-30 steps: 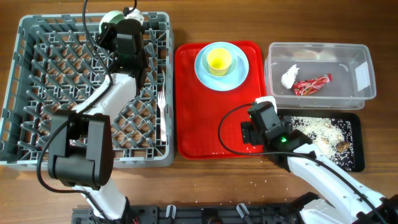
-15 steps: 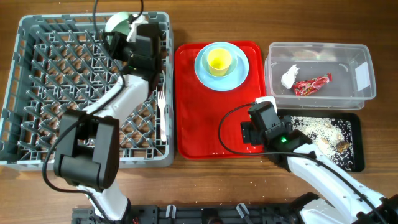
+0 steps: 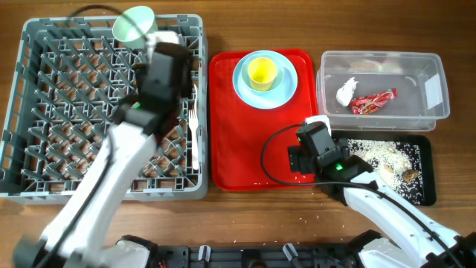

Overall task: Sort waste into correct bins and load items into the dishwasher rack
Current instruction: 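Lower the bowl into the back of the rack and release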

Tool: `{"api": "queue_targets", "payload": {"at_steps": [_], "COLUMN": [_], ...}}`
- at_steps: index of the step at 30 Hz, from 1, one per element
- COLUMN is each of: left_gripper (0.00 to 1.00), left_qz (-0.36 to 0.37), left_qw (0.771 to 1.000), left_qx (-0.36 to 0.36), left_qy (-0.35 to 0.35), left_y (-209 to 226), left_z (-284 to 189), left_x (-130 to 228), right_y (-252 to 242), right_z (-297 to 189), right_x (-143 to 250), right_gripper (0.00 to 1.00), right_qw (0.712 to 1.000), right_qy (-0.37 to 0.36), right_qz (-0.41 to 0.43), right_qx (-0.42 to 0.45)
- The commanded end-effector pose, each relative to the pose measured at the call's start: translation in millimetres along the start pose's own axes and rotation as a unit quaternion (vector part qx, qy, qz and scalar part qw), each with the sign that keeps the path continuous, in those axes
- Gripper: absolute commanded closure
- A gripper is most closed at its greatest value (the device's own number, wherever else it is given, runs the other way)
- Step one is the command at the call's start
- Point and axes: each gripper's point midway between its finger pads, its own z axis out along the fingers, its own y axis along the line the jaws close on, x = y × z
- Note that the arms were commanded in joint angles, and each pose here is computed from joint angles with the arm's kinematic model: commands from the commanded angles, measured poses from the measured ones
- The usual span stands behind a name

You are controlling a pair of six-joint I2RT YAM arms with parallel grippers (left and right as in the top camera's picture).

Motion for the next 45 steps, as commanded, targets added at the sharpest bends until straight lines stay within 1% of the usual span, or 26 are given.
{"api": "queue_targets", "payload": {"at_steps": [1,2,4,5,6,8,9,10,12,13,14,15,16,18,19,21,22,23,24,28,30,33,38,43,44,45], "left_gripper": [0.57,0.63,0.75,0.74,0.71,0.72,0.72,0.72,0.73,0.59,0.47,0.43,0.43,0.5,0.57,0.65,0.7,0.7,0.71,0.72,0.72,0.76,0.76,0.75,0.77,0.83], "left_qz": [-0.136,-0.129,-0.123,-0.128,-0.145,-0.178,-0.186,-0.185,-0.177,-0.17,-0.173,-0.176,-0.186,-0.189,-0.18,-0.124,-0.083,-0.052,-0.04,0.001,0.008,0.009,0.013,0.014,0.014,0.015], "left_qw": [0.982,0.982,0.985,0.984,0.979,0.972,0.969,0.968,0.959,0.959,0.958,0.957,0.954,0.953,0.954,0.962,0.969,0.973,0.975,0.979,0.979,0.977,0.972,0.97,0.969,0.969], "left_qx": [0.072,0.058,0.06,0.097,0.138,0.154,0.156,0.141,0.111,0.105,0.098,0.095,0.092,0.093,0.099,0.103,0.075,0.05,0.039,0.032,0.019,0.018,0.015,0.014,0.014,0.013], "left_qy": [-0.11,-0.126,-0.108,-0.083,-0.048,0.004,0.054,0.099,0.19,0.201,0.206,0.209,0.215,0.219,0.22,0.219,0.219,0.218,0.217,0.203,0.201,0.212,0.236,0.244,0.245,0.248], "left_y": [8.1,15.0,21.7,20.5,25.5,41.0,51.5,62.8,82.5,88.5,93.7,97.3,98.7,93.1,86.0,68.9,64.6,59.1,53.3,16.7,16.0,14.9,13.2,13.1,13.1,13.0], "left_z": [-71.9,-73.9,-55.9,-40.0,-20.2,0.1,22.0,42.9,103.3,130.7,146.9,158.2,167.6,169.8,169.5,170.7,175.1,177.4,177.7,175.9,179.1,191.8,213.6,216.5,217.2,218.8], "left_x": [-60.5,-67.0,-63.5,-61.0,-66.9,-83.5,-96.4,-100.4,-92.1,-85.7,-80.0,-74.3,-68.1,-65.8,-65.9,-62.9,-58.1,-55.2,-54.5,-56.0,-54.1,-42.1,-17.9,-11.8,-10.6,-8.3], "right_y": [2.0,2.0,2.0,2.1,2.0,2.1,2.1,2.0,2.0,2.0,2.0,2.0,2.0,2.0,2.0,2.0,2.0,2.0,2.0,2.0,2.0,2.0,2.0,2.0,2.0,2.0], "right_z": [-0.5,-0.5,-0.5,-0.5,-0.5,-0.5,-0.5,-0.5,-0.5,-0.5,-0.5,-0.5,-0.5,-0.5,-0.5,-0.5,-0.5,-0.5,-0.5,-0.5,-0.5,-0.5,-0.5,-0.5,-0.5,-0.5], "right_x": [-2.4,-2.4,-2.4,-2.4,-2.4,-2.4,-2.4,-2.4,-2.4,-2.4,-2.4,-2.4,-2.4,-2.4,-2.4,-2.4,-2.4,-2.4,-2.4,-2.4,-2.4,-2.4,-2.4,-2.4,-2.4,-2.4], "right_gripper": [0.0,0.0,0.0,0.0,0.0,0.0,0.0,0.0,0.0,0.0,0.0,0.0,0.0,0.0,0.0,0.0,0.0,0.0,0.0,0.0,0.0,0.0,0.0,0.0,0.0,0.0], "right_qw": [1.0,1.0,1.0,1.0,1.0,1.0,1.0,1.0,1.0,1.0,1.0,1.0,1.0,1.0,1.0,1.0,1.0,1.0,1.0,1.0,1.0,1.0,1.0,1.0,1.0,1.0], "right_qy": [-0.001,-0.001,-0.001,-0.001,-0.001,-0.001,-0.001,-0.001,-0.001,-0.001,-0.001,-0.001,-0.001,-0.001,-0.001,-0.001,-0.001,-0.001,-0.001,-0.001,-0.001,-0.001,-0.001,-0.001,-0.001,-0.001], "right_qz": [-0.001,-0.001,-0.001,-0.001,-0.001,-0.001,-0.001,-0.001,-0.001,-0.001,-0.001,-0.001,-0.001,-0.001,-0.001,-0.001,-0.001,-0.001,-0.001,-0.001,-0.001,-0.001,-0.001,-0.001,-0.001,-0.001], "right_qx": [-0.005,-0.005,-0.005,-0.005,-0.005,-0.005,-0.005,-0.005,-0.005,-0.005,-0.005,-0.005,-0.005,-0.005,-0.005,-0.005,-0.005,-0.005,-0.005,-0.005,-0.005,-0.005,-0.005,-0.005,-0.005,-0.005]}}
